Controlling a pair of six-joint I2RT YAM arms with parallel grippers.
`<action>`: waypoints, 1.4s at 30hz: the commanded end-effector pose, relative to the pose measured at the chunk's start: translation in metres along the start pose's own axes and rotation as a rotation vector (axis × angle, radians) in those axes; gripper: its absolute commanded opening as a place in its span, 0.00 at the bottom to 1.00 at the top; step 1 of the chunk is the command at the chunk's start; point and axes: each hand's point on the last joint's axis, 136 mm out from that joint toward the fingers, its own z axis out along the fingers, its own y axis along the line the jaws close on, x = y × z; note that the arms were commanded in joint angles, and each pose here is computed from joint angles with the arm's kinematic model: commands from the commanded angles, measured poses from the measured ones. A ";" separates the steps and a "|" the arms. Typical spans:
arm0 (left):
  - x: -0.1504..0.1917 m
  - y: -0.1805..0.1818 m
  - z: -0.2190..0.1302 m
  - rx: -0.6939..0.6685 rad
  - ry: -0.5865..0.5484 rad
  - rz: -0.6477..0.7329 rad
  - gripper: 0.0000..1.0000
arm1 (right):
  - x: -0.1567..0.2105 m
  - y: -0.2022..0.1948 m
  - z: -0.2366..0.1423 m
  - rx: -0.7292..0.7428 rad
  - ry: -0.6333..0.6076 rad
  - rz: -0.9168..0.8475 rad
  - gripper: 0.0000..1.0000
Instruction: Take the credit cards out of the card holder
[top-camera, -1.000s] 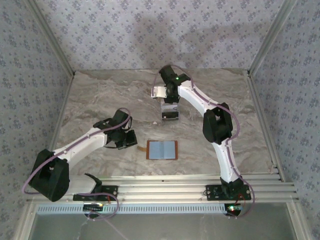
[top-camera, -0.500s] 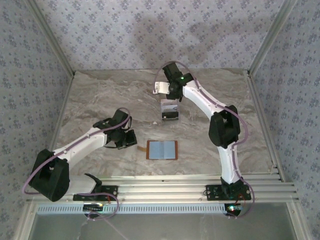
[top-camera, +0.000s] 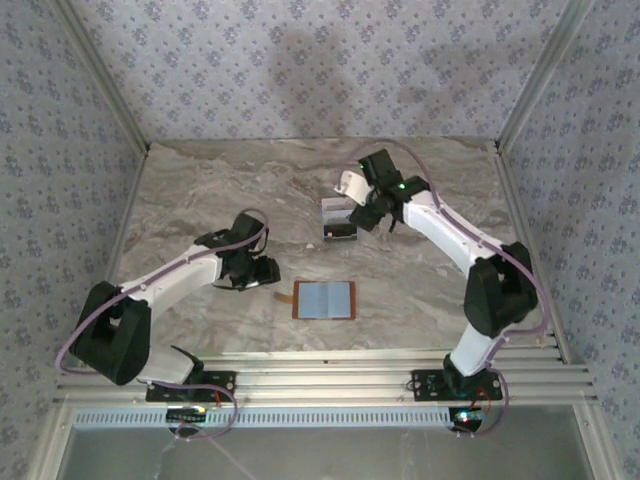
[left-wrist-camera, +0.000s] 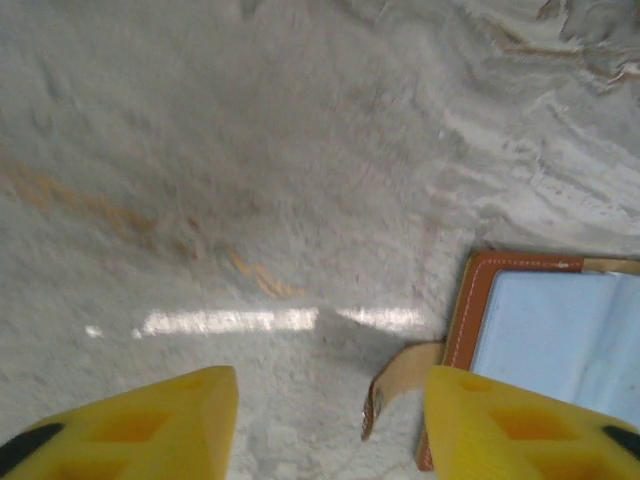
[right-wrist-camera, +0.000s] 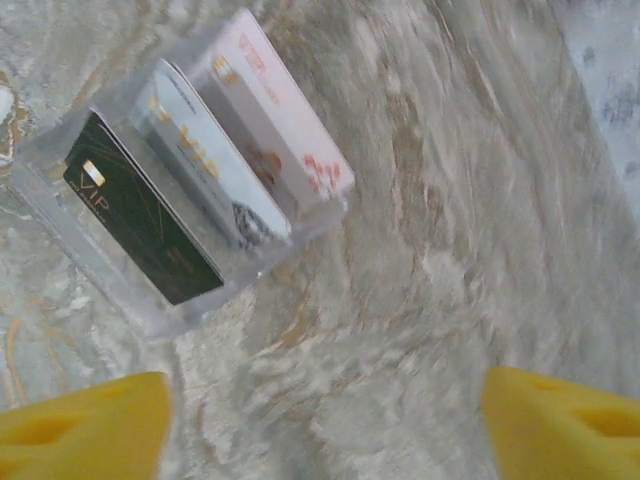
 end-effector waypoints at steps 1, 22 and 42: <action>-0.024 0.012 -0.008 -0.090 -0.080 0.039 0.68 | 0.015 -0.015 -0.016 0.071 -0.057 0.187 1.00; -0.156 0.154 -0.066 -0.567 -0.625 -0.024 0.99 | 0.206 -0.049 0.005 0.394 -0.290 0.926 1.00; -0.180 0.155 -0.033 -0.186 -0.941 0.200 0.99 | 0.211 -0.054 0.028 0.430 -0.377 0.944 1.00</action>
